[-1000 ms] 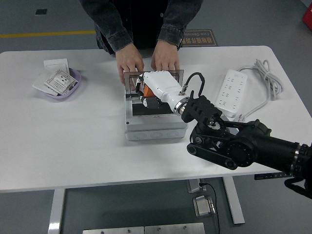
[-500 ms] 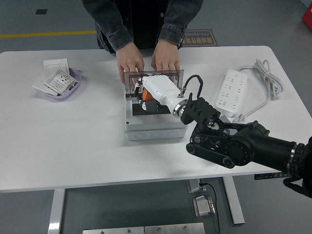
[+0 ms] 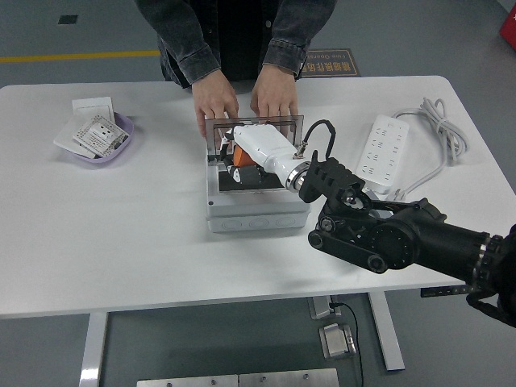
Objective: Pick up the cylinder from the cube,place it in the box,flap close box
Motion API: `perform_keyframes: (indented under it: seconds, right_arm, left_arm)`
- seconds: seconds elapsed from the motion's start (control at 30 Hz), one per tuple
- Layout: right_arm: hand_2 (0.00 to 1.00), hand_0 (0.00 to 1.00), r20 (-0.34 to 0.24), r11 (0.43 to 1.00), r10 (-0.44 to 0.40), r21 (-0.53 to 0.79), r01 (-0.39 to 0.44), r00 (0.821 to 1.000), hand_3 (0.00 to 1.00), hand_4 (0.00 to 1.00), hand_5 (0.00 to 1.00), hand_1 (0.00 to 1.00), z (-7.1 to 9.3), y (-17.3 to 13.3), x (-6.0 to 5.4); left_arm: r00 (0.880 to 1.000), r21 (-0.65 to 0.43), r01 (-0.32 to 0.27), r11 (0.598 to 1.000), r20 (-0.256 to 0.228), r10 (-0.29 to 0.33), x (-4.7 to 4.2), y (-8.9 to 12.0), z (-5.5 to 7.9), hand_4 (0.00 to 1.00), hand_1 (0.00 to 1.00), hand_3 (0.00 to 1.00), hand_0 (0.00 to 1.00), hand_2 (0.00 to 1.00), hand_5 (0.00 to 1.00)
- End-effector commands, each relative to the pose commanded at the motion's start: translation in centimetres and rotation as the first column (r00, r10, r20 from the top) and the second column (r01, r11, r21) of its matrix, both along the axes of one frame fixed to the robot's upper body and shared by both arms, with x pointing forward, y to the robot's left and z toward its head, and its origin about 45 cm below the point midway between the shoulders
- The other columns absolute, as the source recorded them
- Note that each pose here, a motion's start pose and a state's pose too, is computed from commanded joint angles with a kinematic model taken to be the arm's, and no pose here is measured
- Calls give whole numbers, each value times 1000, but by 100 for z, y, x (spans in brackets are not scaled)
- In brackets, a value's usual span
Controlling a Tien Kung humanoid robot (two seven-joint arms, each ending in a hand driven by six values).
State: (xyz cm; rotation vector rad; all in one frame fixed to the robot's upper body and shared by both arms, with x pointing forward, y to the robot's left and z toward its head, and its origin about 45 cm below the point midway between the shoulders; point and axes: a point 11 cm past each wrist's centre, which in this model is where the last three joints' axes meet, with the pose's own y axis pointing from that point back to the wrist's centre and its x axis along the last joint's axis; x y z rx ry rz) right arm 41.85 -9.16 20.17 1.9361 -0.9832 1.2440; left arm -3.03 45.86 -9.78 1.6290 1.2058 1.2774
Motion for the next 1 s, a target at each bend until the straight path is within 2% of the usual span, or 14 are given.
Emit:
perform_keyframes:
  seconds: [0.17,0.2,0.37,0.4,0.57,0.83,1.0]
  right_arm:
    - [528,474,-12,1000,-3,-1,3,1000,657,772,385,409,-54,-37,0]
    - [511,506,-15,1000,-4,-2,4,1000,654,878,468,430,-65,-46,0]
    - [511,506,-20,1000,-10,-3,10,1000,654,878,468,430,-97,-93,2]
    - [510,514,-19,1000,-10,-2,10,1000,648,916,515,422,-95,-98,2]
    - [510,514,-12,1000,-10,17,10,1000,648,916,515,422,-37,-109,-5]
    - [504,531,-36,994,-38,99,42,999,643,943,560,405,210,-258,-69]
    - [501,516,-28,988,-45,149,48,999,641,938,564,402,476,-373,-121]
  left_arm:
    - [1000,-7,8,1000,19,-8,-8,-24,-16,652,731,724,687,670,110]
    - [1000,-9,9,1000,22,-9,-12,-30,-19,650,730,721,687,669,109]
    - [1000,-14,12,1000,19,-12,-54,-50,-28,650,730,721,687,669,109]
    - [1000,-15,14,1000,17,-14,-59,-51,-28,641,729,717,687,666,104]
    - [1000,-18,20,1000,11,-20,-70,-58,-29,641,729,717,687,666,104]
    - [1000,-24,20,1000,1,-20,-95,-88,-39,635,725,709,685,664,96]
    - [1000,-25,17,1000,-4,-17,-116,-97,-41,629,725,706,684,660,92]
